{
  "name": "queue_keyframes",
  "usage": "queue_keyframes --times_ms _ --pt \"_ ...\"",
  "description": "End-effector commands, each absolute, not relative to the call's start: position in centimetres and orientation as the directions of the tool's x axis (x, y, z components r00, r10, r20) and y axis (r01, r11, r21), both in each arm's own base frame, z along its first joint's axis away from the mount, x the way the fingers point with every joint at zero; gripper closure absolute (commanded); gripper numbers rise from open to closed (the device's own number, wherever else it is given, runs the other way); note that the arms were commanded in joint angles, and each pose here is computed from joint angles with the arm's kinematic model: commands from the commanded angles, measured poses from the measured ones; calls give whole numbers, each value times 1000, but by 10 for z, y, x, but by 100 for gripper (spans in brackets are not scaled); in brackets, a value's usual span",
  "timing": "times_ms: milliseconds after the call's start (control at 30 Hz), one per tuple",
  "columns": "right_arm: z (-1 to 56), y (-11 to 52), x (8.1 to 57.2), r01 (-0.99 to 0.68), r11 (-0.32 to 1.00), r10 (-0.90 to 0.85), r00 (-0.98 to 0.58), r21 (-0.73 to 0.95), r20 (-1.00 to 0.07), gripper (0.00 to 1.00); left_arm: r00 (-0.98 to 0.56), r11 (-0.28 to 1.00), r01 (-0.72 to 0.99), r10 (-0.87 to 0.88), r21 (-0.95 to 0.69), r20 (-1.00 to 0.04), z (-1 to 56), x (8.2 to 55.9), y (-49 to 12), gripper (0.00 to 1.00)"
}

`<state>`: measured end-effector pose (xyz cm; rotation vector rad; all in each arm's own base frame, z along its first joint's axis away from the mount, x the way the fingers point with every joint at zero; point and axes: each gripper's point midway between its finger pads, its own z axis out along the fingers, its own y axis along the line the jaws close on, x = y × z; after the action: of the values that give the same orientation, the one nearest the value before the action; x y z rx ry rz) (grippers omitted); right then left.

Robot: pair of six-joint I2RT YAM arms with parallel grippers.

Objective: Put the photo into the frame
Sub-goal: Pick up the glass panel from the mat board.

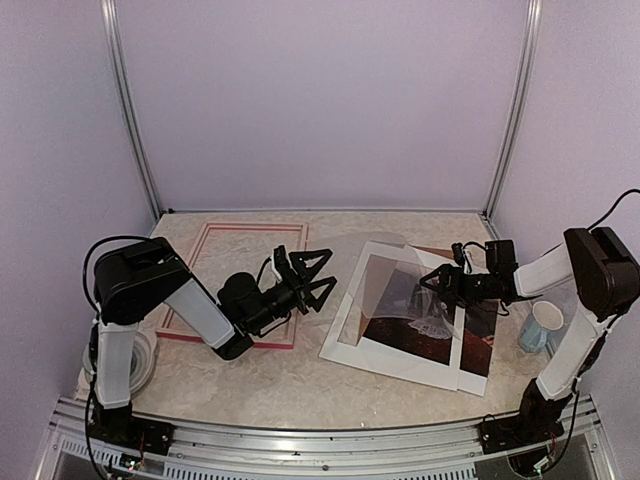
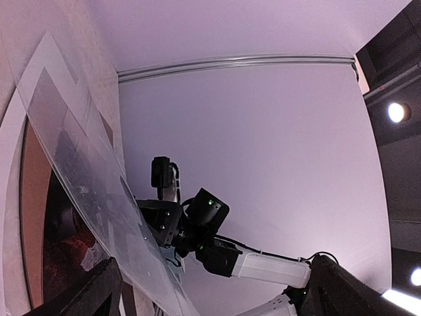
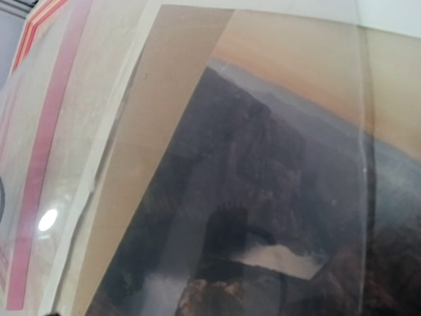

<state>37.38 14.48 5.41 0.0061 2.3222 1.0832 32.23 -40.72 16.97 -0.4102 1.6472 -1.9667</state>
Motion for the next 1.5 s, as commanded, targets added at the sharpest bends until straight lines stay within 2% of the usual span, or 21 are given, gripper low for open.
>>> queue_keyframes --times_ms 0,267,500,800,1200,1467 --pt "12 152 334 -86 673 210 -930 734 -301 1 -806 -157 244 -581 -957 -110 185 323 -405 1" --pt "15 156 334 -102 668 199 -930 737 -310 1 -801 -142 224 -591 -964 -99 181 327 -407 1" --pt "13 161 332 -114 665 182 -933 738 -309 1 -785 -205 246 -615 -947 -71 195 328 -401 1" --pt "11 165 329 -124 670 164 -937 732 -309 1 -784 -213 260 -616 -942 -77 204 331 -404 1" --pt "9 164 327 -121 674 165 -937 729 -308 1 -817 47 139 -559 -989 -141 137 327 -411 1" --pt "11 164 326 -122 672 167 -936 730 -310 1 -830 151 111 -529 -982 -176 124 322 -412 2"
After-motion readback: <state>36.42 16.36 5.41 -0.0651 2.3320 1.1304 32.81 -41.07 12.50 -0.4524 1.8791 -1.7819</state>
